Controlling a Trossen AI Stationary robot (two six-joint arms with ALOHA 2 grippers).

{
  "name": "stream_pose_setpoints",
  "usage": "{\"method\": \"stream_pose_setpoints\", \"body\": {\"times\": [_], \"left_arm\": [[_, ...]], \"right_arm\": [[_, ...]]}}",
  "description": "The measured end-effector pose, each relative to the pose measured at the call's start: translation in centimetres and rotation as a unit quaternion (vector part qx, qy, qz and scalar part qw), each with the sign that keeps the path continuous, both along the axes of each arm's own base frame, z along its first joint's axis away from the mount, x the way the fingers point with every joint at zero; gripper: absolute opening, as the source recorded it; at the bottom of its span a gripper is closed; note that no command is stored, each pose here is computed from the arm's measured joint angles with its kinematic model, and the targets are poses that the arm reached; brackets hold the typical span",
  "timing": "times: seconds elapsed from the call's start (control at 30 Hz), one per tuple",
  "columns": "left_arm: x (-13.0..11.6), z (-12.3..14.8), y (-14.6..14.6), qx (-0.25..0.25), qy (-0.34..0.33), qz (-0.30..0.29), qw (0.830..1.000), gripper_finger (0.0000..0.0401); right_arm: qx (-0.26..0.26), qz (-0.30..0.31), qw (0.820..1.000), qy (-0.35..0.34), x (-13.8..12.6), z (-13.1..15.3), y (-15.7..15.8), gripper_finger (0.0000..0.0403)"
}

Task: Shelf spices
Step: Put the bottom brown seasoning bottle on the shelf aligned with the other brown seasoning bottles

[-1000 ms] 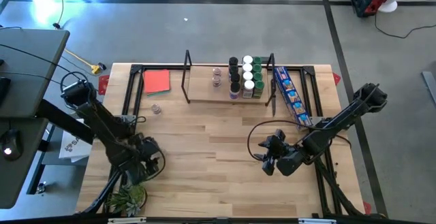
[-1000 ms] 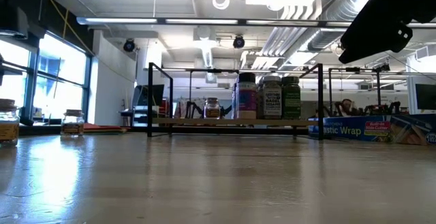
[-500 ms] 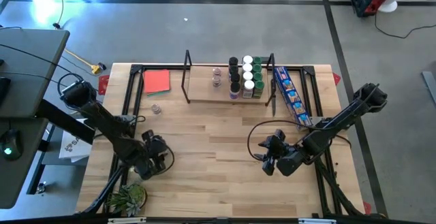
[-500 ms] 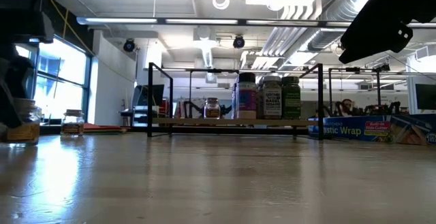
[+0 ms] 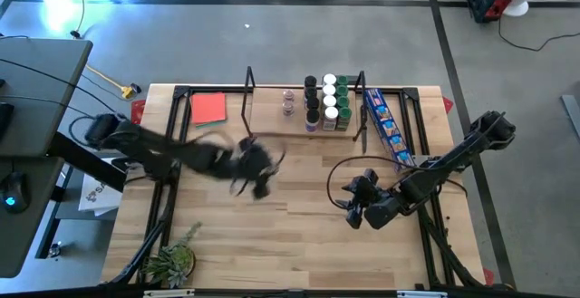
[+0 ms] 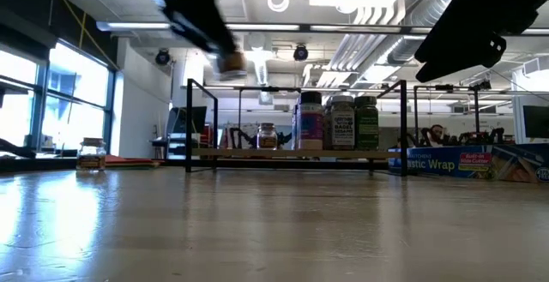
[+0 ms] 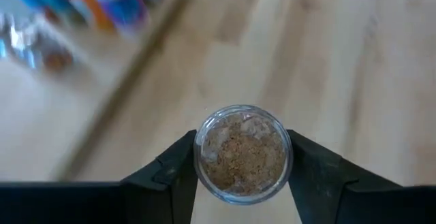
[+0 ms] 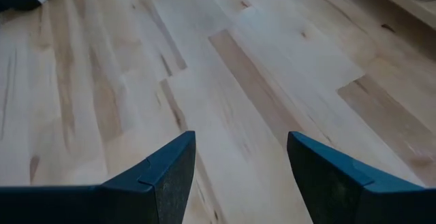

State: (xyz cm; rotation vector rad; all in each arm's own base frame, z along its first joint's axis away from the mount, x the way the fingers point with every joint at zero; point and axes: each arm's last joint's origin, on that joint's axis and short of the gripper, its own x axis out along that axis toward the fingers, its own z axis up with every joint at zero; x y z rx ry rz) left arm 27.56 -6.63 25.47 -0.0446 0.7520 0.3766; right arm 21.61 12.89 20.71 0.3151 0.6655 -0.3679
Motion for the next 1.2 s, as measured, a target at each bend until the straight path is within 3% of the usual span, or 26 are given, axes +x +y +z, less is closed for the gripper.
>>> {"method": "stream_pose_setpoints", "body": {"times": [0.17,0.3,0.43,0.7,1.2], "left_arm": [[5.0,-0.3,7.2,0.017,0.021,-0.004,1.000,0.0173],[7.1,-2.4,12.3,0.029,0.063,0.038,0.997,0.0173],[8.6,-3.8,15.6,0.028,0.083,0.056,0.995,0.0173],[10.4,-4.9,18.7,0.021,0.081,0.081,0.993,0.0206],[9.1,-5.4,21.6,-0.034,0.071,0.148,0.986,0.0215]], "right_arm": [[-0.001,-0.001,1.000,0.000,0.1,0.0,-0.2,0.0227],[0.002,0.002,1.000,0.000,0.0,0.0,0.0,0.0227],[0.002,0.006,1.000,0.000,-0.1,0.0,0.2,0.0227],[0.002,0.006,1.000,0.000,-0.1,0.0,0.2,0.0227],[0.002,0.006,1.000,0.000,-0.1,0.0,0.2,0.0227]]}}
